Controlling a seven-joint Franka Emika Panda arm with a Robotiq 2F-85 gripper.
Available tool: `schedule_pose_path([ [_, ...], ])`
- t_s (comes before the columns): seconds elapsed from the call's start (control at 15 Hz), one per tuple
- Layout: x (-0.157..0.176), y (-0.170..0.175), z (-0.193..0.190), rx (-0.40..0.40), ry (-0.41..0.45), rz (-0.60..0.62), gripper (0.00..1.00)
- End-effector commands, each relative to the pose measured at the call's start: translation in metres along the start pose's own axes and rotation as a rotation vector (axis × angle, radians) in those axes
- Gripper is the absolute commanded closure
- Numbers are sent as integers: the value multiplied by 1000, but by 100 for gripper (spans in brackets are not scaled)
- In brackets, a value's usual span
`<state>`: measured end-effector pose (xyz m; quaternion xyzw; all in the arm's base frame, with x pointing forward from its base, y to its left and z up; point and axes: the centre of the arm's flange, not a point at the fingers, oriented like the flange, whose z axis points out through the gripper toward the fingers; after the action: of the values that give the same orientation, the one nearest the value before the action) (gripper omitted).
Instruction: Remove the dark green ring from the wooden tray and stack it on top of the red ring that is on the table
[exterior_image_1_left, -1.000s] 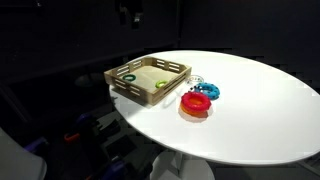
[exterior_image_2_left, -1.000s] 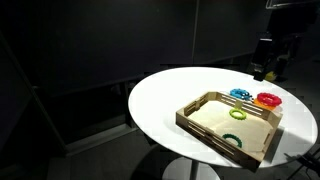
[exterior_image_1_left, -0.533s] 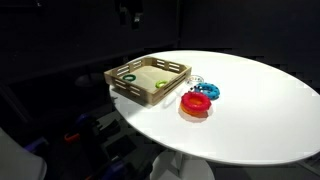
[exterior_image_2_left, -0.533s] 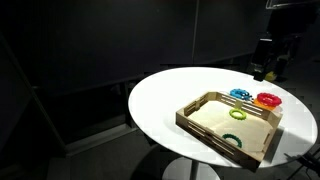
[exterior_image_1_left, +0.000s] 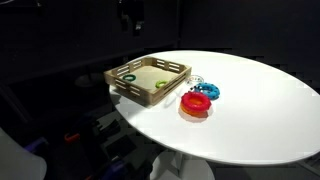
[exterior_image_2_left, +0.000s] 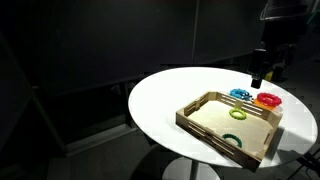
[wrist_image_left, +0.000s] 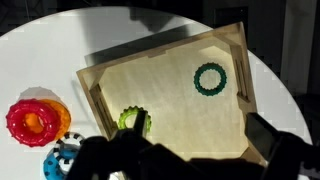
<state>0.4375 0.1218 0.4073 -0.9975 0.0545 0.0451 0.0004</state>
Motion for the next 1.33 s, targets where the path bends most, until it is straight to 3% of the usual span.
schedule_pose_path([
  [0.0,20,1,13,-6,-17,4,0],
  [0.6,27,-4,60,-32,-43,-42,0],
  [0.93,31,-13,89,-72,-11,-80,0],
  [1.27,31,-16,101,-61,-27,-95,0],
])
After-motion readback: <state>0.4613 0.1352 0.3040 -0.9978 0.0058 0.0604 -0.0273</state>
